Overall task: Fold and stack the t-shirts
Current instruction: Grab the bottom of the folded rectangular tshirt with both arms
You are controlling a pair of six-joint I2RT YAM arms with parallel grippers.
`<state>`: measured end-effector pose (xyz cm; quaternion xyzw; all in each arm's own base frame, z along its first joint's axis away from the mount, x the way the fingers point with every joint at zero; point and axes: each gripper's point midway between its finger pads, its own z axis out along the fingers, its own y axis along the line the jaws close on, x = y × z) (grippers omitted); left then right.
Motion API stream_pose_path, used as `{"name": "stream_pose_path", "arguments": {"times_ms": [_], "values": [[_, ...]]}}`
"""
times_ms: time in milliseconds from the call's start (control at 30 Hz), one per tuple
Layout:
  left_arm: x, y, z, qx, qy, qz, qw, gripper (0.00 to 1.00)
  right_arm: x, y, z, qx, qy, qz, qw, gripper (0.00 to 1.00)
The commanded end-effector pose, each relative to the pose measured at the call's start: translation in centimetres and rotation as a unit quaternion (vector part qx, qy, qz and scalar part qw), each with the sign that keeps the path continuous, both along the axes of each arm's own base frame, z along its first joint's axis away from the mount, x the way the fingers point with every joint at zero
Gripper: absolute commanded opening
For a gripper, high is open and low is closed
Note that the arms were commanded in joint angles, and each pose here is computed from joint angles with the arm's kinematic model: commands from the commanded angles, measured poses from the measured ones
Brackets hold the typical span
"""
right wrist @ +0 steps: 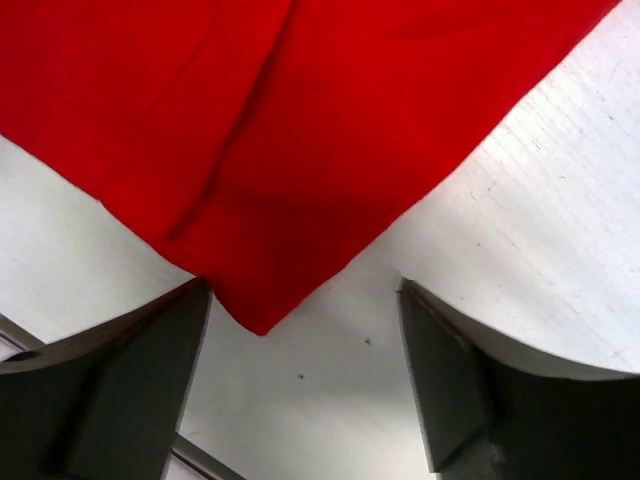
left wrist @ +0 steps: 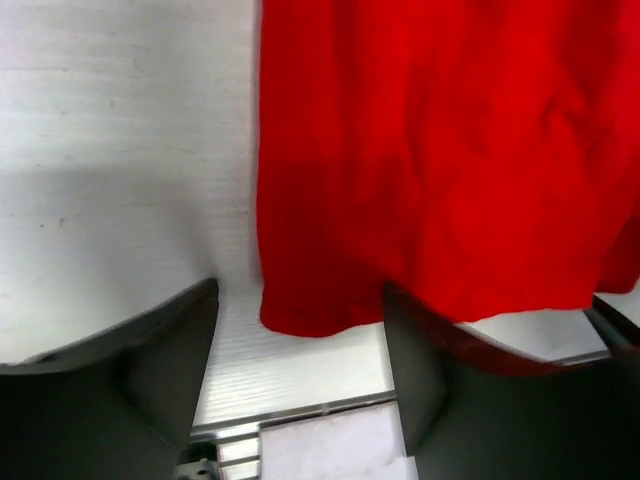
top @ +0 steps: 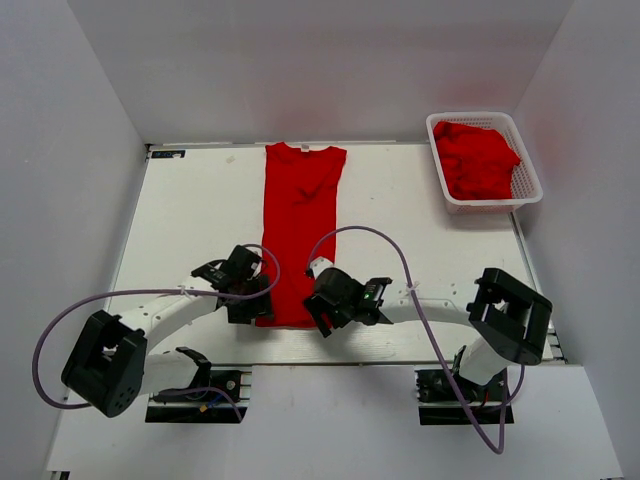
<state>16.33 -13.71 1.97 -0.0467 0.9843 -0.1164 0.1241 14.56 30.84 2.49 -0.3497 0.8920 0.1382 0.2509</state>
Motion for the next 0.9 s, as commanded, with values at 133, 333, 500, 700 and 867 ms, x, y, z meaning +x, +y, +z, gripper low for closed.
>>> {"name": "stream_pose_path", "arguments": {"times_ms": [133, 333, 500, 700, 867], "values": [[0.4, -1.5, -1.0, -0.028, -0.02, -0.017, 0.999, 0.46, 0.7, 2.0, 0.0, 0.019, -0.009, 0.013, 1.0, 0.5], [-0.9, -1.4, -2.2, -0.012, 0.01, -0.027, 1.0, 0.0, 0.0, 1.4, -0.8, 0.006, 0.008, 0.019, 1.0, 0.0], [-0.6, -1.7, 0.3, -0.022, -0.013, -0.03, 0.999, 0.0, -1.4, 0.8, 0.2, 0.003, 0.035, 0.025, 0.999, 0.0], [-1.3, -1.3, 3.9, -0.029, -0.03, -0.029, 0.999, 0.0, -3.7, -0.1, 2.5, 0.011, 0.089, 0.014, 0.996, 0.0], [0.4, -2.3, 6.6, -0.047, -0.06, -0.023, 0.997, 0.0, -2.4, 0.3, 4.8, 0.017, 0.067, 0.0, 0.998, 0.0]]}}
